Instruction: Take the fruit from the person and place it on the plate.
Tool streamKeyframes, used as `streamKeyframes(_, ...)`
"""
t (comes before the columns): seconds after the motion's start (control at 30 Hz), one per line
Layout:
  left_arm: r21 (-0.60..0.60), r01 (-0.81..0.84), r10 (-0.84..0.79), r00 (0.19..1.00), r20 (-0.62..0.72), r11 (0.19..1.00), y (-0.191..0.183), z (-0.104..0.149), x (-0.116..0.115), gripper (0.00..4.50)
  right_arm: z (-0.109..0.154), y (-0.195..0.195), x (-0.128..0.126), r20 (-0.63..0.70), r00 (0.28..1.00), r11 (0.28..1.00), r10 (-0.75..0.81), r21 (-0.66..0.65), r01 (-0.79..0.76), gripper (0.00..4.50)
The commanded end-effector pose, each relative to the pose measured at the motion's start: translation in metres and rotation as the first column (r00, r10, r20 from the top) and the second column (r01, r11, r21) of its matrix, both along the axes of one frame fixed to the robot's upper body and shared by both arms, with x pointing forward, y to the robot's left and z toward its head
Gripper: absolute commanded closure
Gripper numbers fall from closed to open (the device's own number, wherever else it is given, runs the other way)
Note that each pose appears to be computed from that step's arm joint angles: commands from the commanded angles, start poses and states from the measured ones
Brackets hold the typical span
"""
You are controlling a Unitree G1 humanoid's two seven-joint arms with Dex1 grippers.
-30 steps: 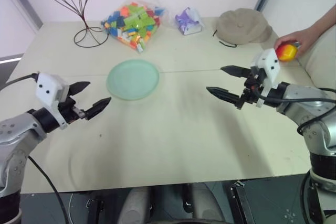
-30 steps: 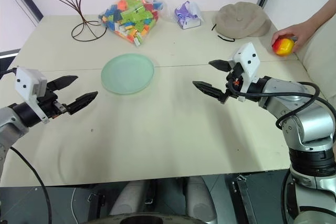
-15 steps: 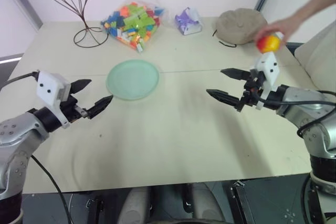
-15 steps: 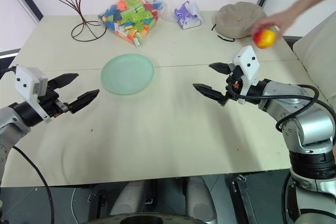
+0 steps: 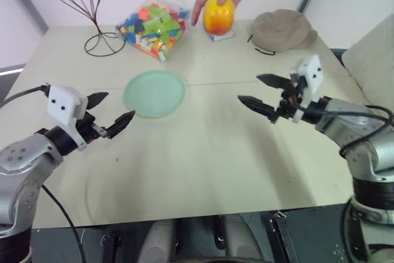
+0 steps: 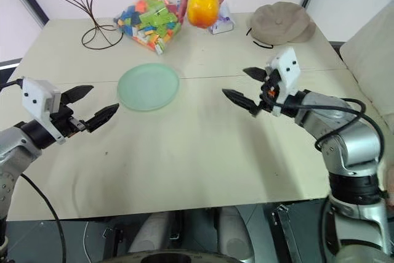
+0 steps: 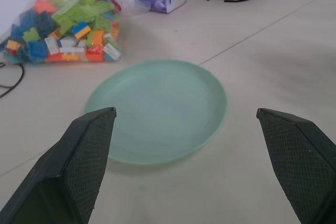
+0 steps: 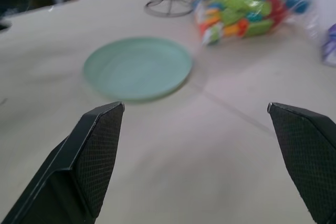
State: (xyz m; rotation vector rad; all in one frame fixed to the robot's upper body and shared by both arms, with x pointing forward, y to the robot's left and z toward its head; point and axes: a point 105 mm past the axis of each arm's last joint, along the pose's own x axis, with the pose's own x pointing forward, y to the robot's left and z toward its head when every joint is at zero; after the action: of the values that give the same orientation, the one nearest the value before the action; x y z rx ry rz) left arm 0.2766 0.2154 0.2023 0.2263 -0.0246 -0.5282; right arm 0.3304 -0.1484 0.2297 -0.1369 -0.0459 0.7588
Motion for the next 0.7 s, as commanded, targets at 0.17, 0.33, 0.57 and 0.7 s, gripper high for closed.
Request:
streamKeyframes(0.17,0.016,0.022,-0.023,0.998,0.057,1.0,-0.01,0.009,-0.003,0.0,0.037,0.018,0.019,0.033,0.99,0.971,-0.136,0.202,0.127,0.03)
streamKeyframes(0.33,0.014,0.031,-0.032,0.998,0.058,0.999,-0.014,0.008,-0.002,0.0,0.052,0.027,0.022,0.069,0.982,0.957,-0.174,0.245,0.153,0.03)
streamKeyframes(0.57,0.014,0.038,-0.039,0.997,0.06,0.999,-0.015,0.009,-0.001,0.0,0.066,0.037,0.027,0.116,0.975,0.951,-0.191,0.267,0.154,0.03)
streamKeyframes(0.7,0.013,0.042,-0.043,0.997,0.062,0.999,-0.017,0.009,0.0,0.0,0.075,0.049,0.028,0.139,0.976,0.951,-0.166,0.283,0.121,0.03)
